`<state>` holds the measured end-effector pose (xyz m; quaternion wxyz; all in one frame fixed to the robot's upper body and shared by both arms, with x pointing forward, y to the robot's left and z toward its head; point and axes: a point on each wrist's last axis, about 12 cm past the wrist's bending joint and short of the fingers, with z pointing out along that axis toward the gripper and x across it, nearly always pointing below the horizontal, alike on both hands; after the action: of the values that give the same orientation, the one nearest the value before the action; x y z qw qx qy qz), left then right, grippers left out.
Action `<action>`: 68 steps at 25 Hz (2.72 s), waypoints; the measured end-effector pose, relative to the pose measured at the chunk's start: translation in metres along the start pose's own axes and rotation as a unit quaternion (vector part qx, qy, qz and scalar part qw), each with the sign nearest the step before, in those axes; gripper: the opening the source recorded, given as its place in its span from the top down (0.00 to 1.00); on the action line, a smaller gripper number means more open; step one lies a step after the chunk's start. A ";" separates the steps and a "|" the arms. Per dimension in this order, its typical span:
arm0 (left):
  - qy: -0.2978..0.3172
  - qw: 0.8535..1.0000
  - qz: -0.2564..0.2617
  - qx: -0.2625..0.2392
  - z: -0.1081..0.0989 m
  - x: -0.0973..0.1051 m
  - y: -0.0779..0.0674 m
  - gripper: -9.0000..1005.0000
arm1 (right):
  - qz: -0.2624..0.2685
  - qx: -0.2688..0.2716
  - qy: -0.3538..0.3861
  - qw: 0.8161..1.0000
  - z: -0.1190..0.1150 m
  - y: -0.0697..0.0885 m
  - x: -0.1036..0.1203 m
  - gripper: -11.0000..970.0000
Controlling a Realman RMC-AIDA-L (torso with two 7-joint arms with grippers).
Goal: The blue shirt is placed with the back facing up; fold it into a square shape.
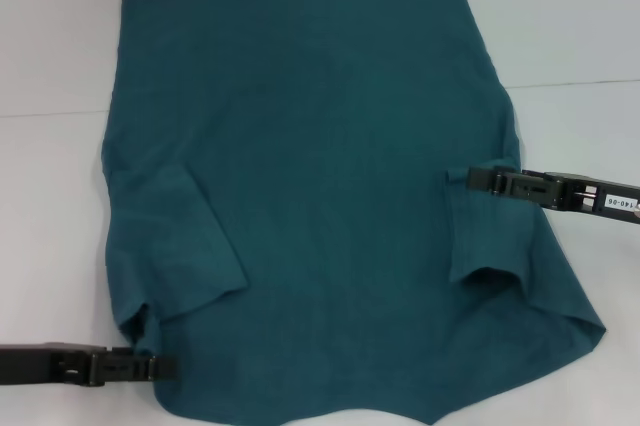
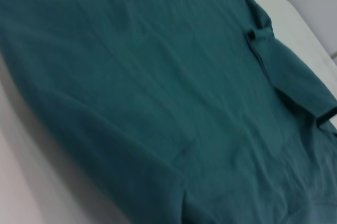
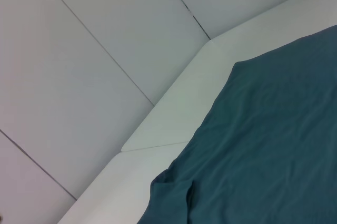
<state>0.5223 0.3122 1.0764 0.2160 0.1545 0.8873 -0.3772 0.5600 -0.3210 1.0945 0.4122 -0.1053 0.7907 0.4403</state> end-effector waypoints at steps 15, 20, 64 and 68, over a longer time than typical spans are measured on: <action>0.035 0.999 0.004 -0.003 0.001 0.002 -0.001 0.11 | 0.002 0.002 -0.005 1.000 -0.003 -0.001 0.000 0.07; 0.038 0.999 0.004 0.001 0.000 0.001 -0.002 0.11 | 0.003 0.003 -0.007 1.000 -0.003 -0.001 0.000 0.07; 0.024 0.998 -0.031 -0.048 -0.011 -0.003 0.010 0.11 | 0.006 0.006 -0.013 1.000 -0.006 -0.002 -0.001 0.07; 0.025 0.998 -0.036 -0.048 -0.013 -0.003 0.010 0.11 | 0.006 0.007 -0.013 1.000 -0.006 -0.003 -0.001 0.07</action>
<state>0.5260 0.3283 1.0799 0.1872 0.1211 0.9146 -0.3374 0.5586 -0.3275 1.0950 0.4207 -0.0915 0.7889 0.4385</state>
